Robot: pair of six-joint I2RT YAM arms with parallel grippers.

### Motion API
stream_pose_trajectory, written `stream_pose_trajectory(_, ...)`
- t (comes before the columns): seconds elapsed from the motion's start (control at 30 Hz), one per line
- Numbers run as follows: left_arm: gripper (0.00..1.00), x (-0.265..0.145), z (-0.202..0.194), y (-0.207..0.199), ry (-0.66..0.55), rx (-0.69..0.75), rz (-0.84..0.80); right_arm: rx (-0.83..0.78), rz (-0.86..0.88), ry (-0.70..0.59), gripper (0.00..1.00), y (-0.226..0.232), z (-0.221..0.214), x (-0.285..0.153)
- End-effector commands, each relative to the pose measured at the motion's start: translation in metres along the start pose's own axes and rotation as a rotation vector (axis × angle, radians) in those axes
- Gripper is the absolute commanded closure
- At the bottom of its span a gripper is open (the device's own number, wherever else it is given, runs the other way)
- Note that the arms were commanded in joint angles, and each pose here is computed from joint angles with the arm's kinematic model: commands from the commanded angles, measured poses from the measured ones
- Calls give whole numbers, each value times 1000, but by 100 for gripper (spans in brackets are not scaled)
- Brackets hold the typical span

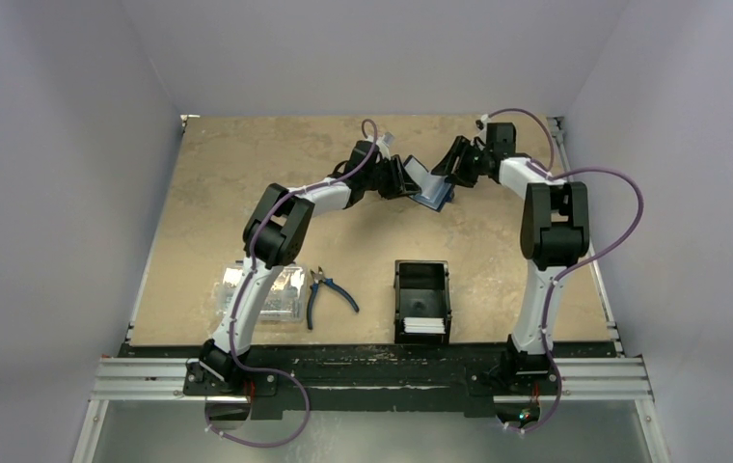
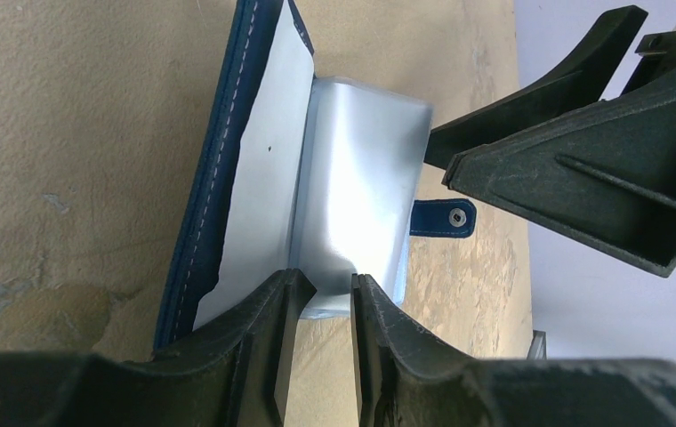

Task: Put the credit cards into the card holder
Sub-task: Open the card holder at the center of the board.

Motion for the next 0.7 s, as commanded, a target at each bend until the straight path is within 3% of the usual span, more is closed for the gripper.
stream_pose_trajectory(0.0, 68, -8, 8, -14, -4, 27, -23, -38, 49, -13, 43, 23, 6, 0)
stream_pose_trajectory(0.4, 65, -13, 14, -21, -4, 39, -40, -87, 47, 17, 45, 43, -8, 14)
stream_pose_trajectory(0.67, 56, -68, 54, -33, -107, 78, -53, -35, 173, 78, 43, 58, -12, 34)
Point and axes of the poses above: each gripper's point midway between its finger pads, its own x axis out along the fingers, its own y axis along the line the jaws close on, z = x × y, the point moved 9 cm from there along -x, back along the fingers, and after that the axes turned 11 degrees about x, right-handed, at the moved point
